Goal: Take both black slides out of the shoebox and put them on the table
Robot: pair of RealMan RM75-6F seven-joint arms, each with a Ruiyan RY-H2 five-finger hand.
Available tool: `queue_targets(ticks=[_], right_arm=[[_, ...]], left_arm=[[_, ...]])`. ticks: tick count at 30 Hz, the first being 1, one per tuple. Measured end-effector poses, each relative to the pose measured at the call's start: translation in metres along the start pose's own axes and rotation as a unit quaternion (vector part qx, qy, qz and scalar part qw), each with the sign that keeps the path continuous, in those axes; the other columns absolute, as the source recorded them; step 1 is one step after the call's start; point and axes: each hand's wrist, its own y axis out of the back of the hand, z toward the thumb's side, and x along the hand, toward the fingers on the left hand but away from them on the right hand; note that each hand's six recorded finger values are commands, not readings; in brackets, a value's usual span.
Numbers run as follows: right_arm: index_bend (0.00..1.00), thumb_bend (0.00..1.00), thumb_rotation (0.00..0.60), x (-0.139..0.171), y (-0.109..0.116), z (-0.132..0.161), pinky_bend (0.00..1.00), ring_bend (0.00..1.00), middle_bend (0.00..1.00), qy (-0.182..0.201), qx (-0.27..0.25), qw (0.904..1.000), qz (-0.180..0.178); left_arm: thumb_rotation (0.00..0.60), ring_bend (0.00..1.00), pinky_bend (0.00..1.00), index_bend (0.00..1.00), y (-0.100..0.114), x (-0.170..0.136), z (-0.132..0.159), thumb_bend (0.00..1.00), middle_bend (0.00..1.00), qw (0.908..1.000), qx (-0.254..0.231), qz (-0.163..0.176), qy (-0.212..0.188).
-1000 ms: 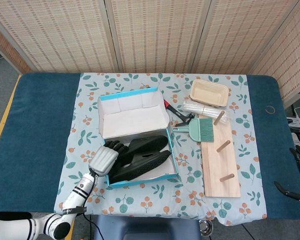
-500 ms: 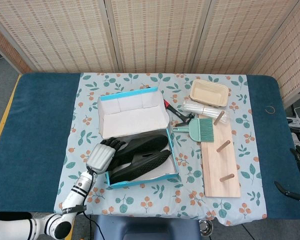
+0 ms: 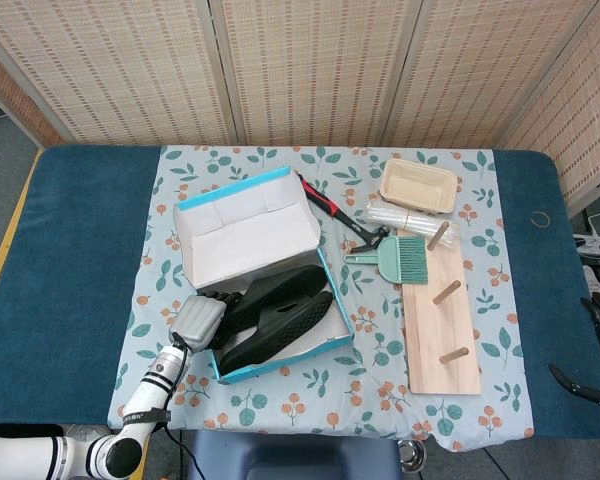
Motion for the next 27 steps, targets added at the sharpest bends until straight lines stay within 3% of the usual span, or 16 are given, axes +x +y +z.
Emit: queue_targets(ticks=[5,11,17,22,27], right_arm=[[0.0,0.15,0.384,0.0,0.001,-0.001,0.0,0.0,0.0,-0.001,-0.001,1.0,-0.002],[0.0,0.15,0.384,0.0,-0.001,0.0,0.0,0.0,0.0,0.001,-0.001,1.0,0.003],[0.0,0.15,0.385,0.0,0.0,0.0,0.0,0.0,0.0,0.001,-0.002,1.0,0.002],[0.0,0.15,0.384,0.001,-0.001,0.0,0.0,0.0,0.0,0.002,-0.002,1.0,0.004],[0.0,0.15,0.384,0.002,-0.001,0.001,0.0,0.0,0.0,0.004,-0.003,1.0,0.006]], left_arm=[[0.6,0.48,0.37,0.53,0.001,0.001,0.008,0.4,0.64,0.9998,0.001,0.013,-0.013],[0.6,0.5,0.37,0.62,0.002,0.003,0.013,0.45,0.72,0.9986,-0.004,0.049,-0.018],[0.6,0.6,0.41,0.8,0.008,0.003,0.012,0.67,0.91,0.9943,-0.018,0.104,-0.012],[0.6,0.61,0.41,0.81,0.025,-0.003,0.017,0.72,0.93,0.9855,-0.033,0.165,-0.025],[0.6,0.61,0.41,0.81,0.045,-0.012,0.015,0.72,0.93,0.9781,-0.028,0.203,-0.037]])
